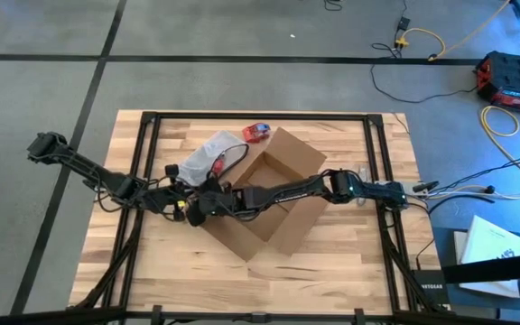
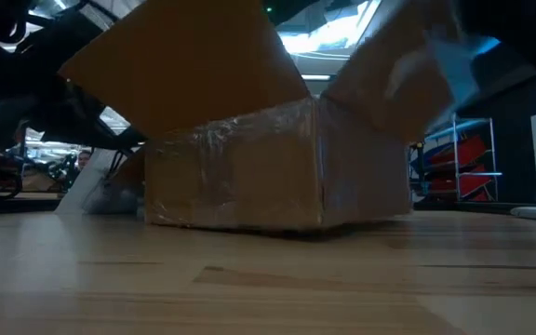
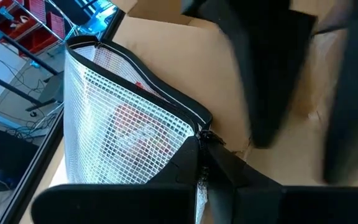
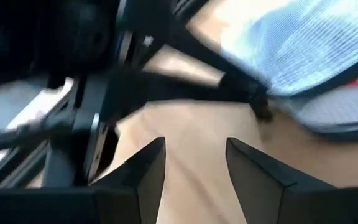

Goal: Unpack boxes
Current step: Close the transparent zip bag

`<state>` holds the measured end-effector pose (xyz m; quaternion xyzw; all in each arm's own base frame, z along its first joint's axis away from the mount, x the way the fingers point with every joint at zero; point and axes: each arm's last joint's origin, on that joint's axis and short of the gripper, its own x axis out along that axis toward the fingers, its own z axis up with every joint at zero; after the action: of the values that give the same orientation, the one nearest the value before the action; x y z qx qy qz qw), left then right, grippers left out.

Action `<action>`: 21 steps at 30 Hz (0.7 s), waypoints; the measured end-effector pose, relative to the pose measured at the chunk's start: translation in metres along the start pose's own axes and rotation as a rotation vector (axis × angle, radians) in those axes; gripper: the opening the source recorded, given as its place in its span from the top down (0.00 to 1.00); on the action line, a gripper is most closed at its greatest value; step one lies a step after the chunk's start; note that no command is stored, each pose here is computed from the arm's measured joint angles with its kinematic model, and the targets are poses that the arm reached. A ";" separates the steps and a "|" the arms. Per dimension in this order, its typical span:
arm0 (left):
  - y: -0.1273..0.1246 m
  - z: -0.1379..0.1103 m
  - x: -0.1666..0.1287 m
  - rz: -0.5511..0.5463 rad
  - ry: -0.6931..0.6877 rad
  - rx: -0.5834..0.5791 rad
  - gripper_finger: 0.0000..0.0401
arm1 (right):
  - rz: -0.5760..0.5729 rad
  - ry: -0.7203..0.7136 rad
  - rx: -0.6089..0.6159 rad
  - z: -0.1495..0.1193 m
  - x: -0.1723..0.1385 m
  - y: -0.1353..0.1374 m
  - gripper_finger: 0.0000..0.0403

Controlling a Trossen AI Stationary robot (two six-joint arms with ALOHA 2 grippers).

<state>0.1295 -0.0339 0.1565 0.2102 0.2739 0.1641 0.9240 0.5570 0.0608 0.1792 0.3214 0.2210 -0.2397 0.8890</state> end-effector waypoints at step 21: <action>0.001 0.002 -0.001 0.004 -0.017 -0.026 1.00 | -0.139 -0.073 -0.025 0.006 0.002 -0.012 0.61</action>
<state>0.1293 -0.0336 0.1589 0.1999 0.2637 0.1678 0.9286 0.5534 0.0479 0.1765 0.2852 0.2130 -0.3095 0.8818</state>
